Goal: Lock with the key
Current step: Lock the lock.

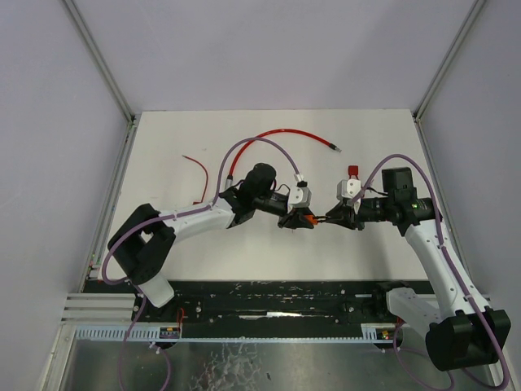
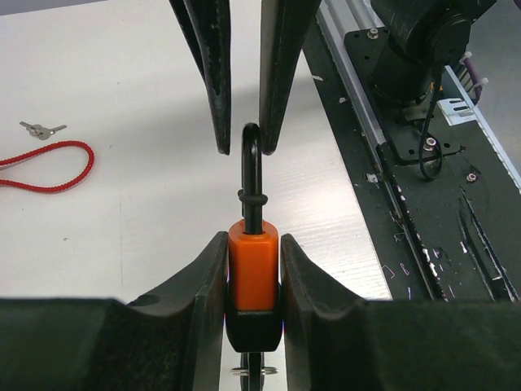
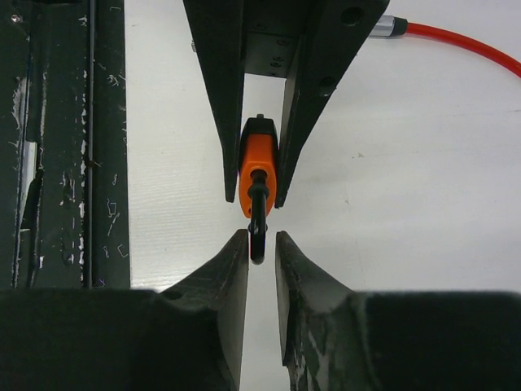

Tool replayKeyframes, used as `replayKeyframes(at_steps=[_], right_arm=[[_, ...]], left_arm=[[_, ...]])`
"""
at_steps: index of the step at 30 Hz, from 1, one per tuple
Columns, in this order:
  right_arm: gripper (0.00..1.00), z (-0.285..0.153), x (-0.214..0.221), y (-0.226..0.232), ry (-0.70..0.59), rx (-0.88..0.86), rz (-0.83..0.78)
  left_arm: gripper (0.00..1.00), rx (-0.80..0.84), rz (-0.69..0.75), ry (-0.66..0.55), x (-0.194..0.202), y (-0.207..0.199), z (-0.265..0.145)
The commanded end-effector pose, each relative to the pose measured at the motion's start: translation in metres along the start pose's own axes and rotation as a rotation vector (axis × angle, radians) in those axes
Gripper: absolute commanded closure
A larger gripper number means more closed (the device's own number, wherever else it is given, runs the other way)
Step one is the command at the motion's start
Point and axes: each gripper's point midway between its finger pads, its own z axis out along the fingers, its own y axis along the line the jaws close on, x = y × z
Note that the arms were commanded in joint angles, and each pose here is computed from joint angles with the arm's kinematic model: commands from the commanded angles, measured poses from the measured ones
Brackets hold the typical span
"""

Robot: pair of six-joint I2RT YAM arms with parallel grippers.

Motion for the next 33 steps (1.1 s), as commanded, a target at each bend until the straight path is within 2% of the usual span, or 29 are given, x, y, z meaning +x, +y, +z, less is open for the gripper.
replayKeyframes(at_steps=[1,16,26,30,33], right_arm=[[0.74,0.0002,-0.0031,-0.0024,-0.014,0.009,0.013],[0.75,0.0002,-0.0021,-0.0043,-0.007,0.017,0.027],[0.79,0.0048,-0.0011,-0.0018,-0.026,-0.017,0.070],[0.84,0.0050,-0.0051,0.0002,-0.040,-0.029,0.076],[0.84,0.0044,-0.0074,0.0008,-0.046,-0.030,0.072]], left_arm=[[1.00,-0.020,0.096,-0.062,-0.0289,0.0037,-0.0069],[1.00,-0.021,0.098,-0.062,-0.0287,0.0041,-0.0079],[1.00,-0.025,0.099,-0.062,-0.0288,0.0050,-0.0077],[1.00,-0.040,0.098,-0.058,-0.0278,0.0079,-0.0076],[1.00,-0.042,0.097,-0.055,-0.0260,0.0084,-0.0075]])
